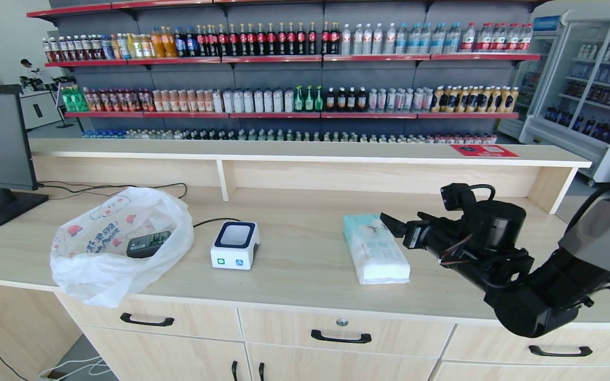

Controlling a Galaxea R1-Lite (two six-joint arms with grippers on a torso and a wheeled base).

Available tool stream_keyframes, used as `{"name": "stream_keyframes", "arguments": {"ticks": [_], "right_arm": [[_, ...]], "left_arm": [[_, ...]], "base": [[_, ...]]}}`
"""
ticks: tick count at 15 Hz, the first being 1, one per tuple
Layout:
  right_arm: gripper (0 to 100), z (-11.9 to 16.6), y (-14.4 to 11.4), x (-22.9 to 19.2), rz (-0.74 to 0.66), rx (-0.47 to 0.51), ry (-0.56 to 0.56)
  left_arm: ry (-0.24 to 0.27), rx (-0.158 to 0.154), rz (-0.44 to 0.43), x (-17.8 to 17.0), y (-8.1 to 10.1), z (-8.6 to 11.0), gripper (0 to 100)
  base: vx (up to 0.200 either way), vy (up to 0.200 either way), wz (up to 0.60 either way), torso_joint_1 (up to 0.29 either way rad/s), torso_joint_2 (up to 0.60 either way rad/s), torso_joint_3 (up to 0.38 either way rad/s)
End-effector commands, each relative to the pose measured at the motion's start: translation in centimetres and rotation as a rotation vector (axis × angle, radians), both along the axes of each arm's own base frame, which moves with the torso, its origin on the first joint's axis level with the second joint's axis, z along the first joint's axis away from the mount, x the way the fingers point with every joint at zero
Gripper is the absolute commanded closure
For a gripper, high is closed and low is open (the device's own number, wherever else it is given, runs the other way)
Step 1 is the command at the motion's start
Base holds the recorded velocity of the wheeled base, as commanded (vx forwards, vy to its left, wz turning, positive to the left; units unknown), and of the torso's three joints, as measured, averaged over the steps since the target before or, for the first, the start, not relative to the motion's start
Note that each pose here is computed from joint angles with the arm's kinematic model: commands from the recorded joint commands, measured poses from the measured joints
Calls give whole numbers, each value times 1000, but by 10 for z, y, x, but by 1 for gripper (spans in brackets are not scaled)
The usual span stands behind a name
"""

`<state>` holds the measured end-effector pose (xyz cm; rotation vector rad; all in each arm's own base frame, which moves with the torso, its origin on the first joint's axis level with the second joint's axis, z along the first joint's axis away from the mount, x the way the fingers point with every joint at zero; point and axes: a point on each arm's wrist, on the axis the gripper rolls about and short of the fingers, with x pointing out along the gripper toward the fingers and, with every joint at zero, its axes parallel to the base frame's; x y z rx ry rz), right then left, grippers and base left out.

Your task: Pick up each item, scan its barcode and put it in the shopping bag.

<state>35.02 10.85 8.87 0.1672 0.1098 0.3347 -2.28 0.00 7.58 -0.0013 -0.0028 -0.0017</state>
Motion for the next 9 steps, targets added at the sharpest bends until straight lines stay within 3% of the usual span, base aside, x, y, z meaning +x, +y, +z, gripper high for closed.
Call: {"name": "stream_keyframes", "arguments": {"ticks": [1,4,6,9], "right_arm": [[0,-15,2,8,2,-9,33],[0,-21,6,21,1,-25,121],[0,-22,6,27,-5,-34,167],[0,-23,7,32,-6,-52,227]], "left_arm": [[-2,0,0,0,0,0,0],[-3,7,0,0,0,0,0],[-3,32,-1,0,0,0,0],[-3,35,-3,0,0,0,0]], "base": [[0,0,0,0,0,0],[0,0,0,0,0,0],[0,0,0,0,0,0],[0,0,0,0,0,0]]}}
